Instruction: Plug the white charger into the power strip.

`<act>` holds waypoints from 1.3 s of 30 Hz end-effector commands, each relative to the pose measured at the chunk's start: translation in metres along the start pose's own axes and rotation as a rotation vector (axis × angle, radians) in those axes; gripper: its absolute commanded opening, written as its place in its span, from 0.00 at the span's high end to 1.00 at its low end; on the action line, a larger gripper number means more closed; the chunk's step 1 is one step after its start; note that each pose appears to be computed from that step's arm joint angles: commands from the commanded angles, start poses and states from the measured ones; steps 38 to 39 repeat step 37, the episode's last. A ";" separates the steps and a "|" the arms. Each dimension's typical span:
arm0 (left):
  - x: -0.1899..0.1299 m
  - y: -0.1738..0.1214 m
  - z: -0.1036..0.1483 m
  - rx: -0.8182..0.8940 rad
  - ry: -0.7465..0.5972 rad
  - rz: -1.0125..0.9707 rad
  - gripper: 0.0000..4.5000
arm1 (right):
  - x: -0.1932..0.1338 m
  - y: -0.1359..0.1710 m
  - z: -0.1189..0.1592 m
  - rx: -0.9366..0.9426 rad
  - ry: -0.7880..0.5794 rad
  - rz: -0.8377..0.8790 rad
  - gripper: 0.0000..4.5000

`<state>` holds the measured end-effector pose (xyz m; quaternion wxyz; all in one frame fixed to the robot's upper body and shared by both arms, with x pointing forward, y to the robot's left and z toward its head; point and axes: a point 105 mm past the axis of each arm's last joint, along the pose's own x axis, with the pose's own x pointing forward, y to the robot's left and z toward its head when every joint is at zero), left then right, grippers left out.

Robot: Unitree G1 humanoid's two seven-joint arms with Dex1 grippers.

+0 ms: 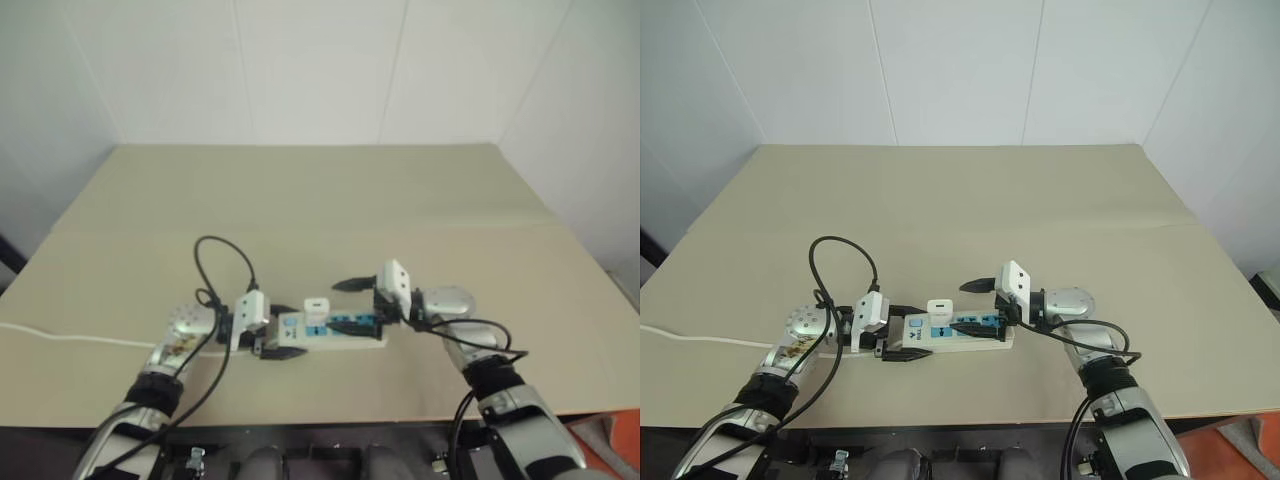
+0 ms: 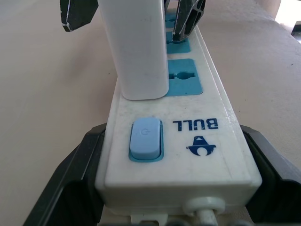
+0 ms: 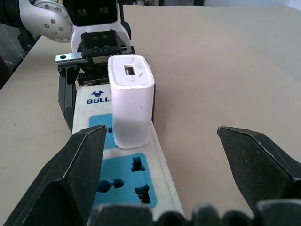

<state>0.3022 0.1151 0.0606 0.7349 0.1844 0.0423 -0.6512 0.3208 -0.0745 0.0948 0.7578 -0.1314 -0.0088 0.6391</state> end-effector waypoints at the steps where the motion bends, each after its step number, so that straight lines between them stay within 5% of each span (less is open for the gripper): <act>1: -0.012 0.004 0.008 0.043 0.021 -0.006 0.00 | -0.012 0.009 -0.015 0.050 0.055 0.004 0.00; 7: -0.036 0.008 0.037 0.131 -0.027 0.032 0.00 | -0.032 0.010 0.016 -0.021 -0.007 -0.059 0.00; 12: -0.069 0.007 0.068 0.192 -0.019 0.041 0.00 | -0.084 0.014 0.050 -0.077 -0.018 -0.182 0.00; 22: -0.123 0.020 0.074 0.181 0.098 0.125 0.00 | -0.168 0.026 0.073 -0.111 0.111 -0.359 0.00; 39: -0.114 0.022 0.074 0.149 0.059 0.115 0.00 | -0.154 0.029 0.066 -0.096 0.133 -0.399 0.00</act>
